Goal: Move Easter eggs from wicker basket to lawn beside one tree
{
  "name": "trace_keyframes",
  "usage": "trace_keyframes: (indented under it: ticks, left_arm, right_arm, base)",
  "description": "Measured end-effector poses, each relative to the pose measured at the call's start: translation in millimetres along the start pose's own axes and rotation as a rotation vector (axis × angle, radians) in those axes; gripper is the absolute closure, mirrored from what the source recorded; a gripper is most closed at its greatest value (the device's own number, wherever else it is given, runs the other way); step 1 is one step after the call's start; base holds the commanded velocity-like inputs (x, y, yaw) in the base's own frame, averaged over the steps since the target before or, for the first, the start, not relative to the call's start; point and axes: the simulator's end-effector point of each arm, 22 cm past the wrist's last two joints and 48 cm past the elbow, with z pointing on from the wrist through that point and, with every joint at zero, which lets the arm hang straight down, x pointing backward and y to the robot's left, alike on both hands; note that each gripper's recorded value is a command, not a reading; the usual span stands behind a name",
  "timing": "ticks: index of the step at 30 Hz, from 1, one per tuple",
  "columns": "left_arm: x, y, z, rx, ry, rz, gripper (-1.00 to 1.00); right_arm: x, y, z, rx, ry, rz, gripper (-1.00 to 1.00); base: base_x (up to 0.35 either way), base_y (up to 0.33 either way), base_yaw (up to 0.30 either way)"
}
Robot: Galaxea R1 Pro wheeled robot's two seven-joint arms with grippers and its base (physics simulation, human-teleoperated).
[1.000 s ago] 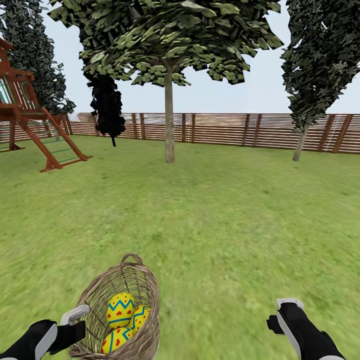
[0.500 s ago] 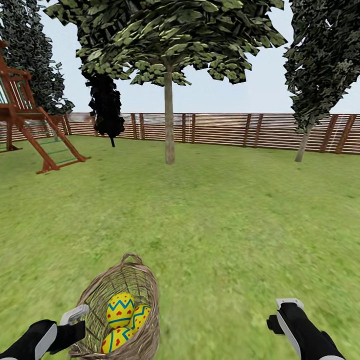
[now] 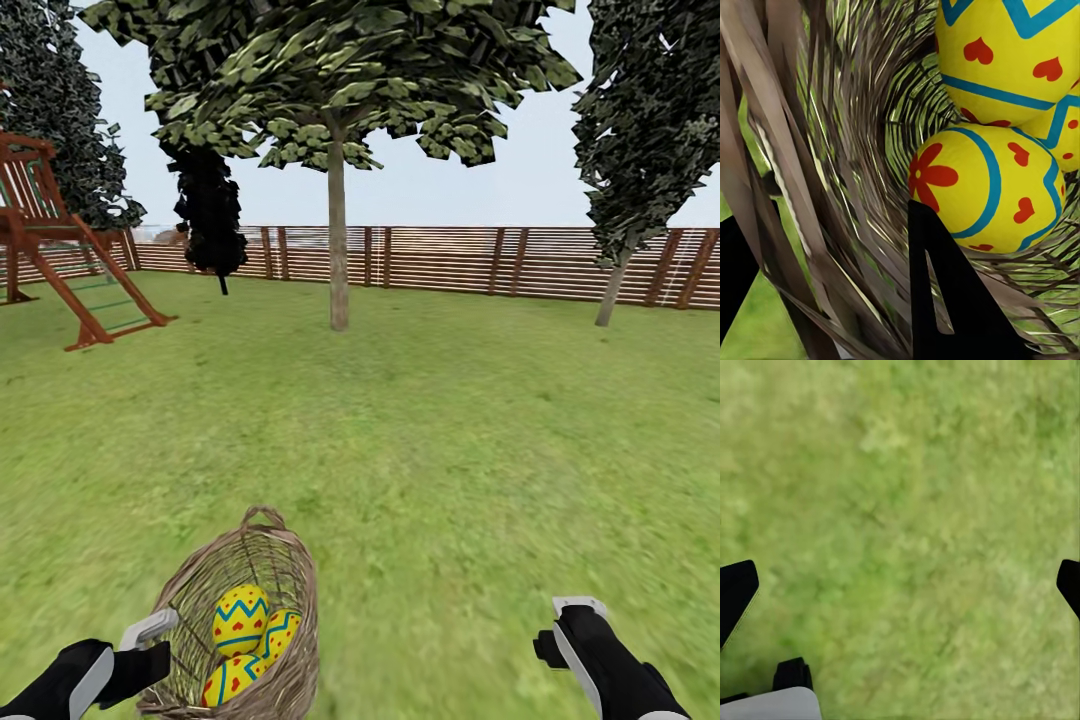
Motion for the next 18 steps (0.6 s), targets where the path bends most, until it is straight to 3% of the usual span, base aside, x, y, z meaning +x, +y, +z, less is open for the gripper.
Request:
trace_keyframes:
  ticks: [18]
  left_arm:
    - [0.0, 0.0, 0.0, 0.0, 0.0, 0.0, 1.0]
  right_arm:
    - [0.0, -0.1, 0.0, 0.0, 0.0, 0.0, -1.0]
  base:
    - [0.329, 0.0, 0.0]
